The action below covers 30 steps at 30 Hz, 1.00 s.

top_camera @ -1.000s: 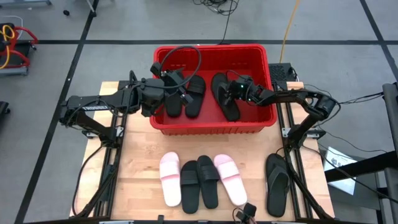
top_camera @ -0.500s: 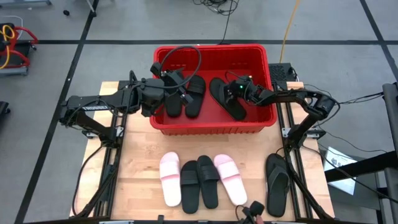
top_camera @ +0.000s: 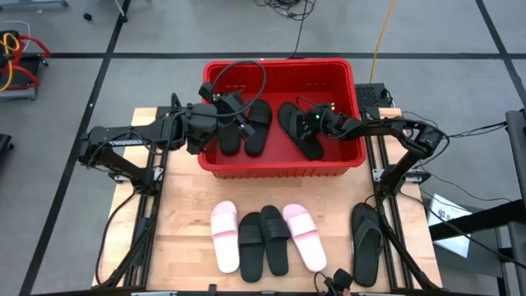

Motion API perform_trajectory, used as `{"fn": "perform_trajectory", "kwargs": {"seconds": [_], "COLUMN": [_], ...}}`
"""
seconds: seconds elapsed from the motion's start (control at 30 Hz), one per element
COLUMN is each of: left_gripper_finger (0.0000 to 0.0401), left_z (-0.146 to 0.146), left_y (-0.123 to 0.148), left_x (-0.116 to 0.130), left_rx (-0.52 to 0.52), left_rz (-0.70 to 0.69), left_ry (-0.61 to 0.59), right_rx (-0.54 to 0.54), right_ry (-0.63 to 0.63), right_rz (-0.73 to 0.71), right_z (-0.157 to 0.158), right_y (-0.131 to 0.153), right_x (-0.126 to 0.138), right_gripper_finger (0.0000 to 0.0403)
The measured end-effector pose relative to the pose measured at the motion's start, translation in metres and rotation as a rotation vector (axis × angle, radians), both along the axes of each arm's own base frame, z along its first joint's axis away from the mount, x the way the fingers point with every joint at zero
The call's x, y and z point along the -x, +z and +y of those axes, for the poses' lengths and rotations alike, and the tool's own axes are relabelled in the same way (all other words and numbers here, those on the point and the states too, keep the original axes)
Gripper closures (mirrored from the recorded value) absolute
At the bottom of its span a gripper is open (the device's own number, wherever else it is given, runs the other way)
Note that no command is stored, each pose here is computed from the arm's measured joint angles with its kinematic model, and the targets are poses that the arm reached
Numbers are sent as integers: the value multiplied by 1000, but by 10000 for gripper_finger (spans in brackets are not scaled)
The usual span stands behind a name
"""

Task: Pick and place slides into bin
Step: Put the black slipper into the red container

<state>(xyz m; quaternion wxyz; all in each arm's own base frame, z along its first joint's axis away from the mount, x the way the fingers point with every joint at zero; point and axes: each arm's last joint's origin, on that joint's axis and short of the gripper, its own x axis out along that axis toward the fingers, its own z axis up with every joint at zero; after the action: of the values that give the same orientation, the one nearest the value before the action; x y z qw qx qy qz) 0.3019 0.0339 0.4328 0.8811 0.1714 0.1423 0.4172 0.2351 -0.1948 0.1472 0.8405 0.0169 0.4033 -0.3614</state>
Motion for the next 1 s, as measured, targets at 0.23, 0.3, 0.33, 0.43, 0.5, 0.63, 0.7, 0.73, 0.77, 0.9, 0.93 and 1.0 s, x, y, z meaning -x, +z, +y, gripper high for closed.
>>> {"fn": "perform_trajectory", "kwargs": {"seconds": [0.23, 0.3, 0.33, 0.43, 0.5, 0.63, 0.7, 0.73, 0.77, 0.9, 0.93, 1.0], "left_gripper_finger": [251, 251, 251, 251, 251, 251, 251, 251, 251, 251, 251, 251], "left_z": [0, 0, 0, 0, 0, 0, 0, 0, 0, 0, 0, 0], "left_y": [0, 0, 0, 0, 0, 0, 0, 0, 0, 0, 0, 0], "left_x": [0, 0, 0, 0, 0, 0, 0, 0, 0, 0, 0, 0], "left_rx": [0, 0, 0, 0, 0, 0, 0, 0, 0, 0, 0, 0], "left_rz": [0, 0, 0, 0, 0, 1, 0, 1, 0, 1, 1, 1], "left_ry": [0, 0, 0, 0, 0, 0, 0, 0, 0, 0, 0, 0], "right_rx": [-138, -190, -210, -234, -219, -185, -156, -139, -126, -117, -112, -98], "right_ry": [5, 6, 0, -14, -11, -73, -132, -164, -190, -233, -226, -168], "right_rz": [-104, -149, -169, -216, -239, -316, -338, -343, -346, -379, -387, -372], "right_z": [4, 5, 5, 6, 6, 2, 1, 0, 0, -2, -2, -1], "right_y": [-1, -1, -1, 1, 3, 8, 9, 10, 10, 12, 13, 14], "right_x": [-1, -2, -2, -5, -7, -10, -10, -10, -10, -10, -11, -12], "right_gripper_finger": [234, 234, 234, 234, 234, 234, 234, 234, 234, 234, 234, 234]}}
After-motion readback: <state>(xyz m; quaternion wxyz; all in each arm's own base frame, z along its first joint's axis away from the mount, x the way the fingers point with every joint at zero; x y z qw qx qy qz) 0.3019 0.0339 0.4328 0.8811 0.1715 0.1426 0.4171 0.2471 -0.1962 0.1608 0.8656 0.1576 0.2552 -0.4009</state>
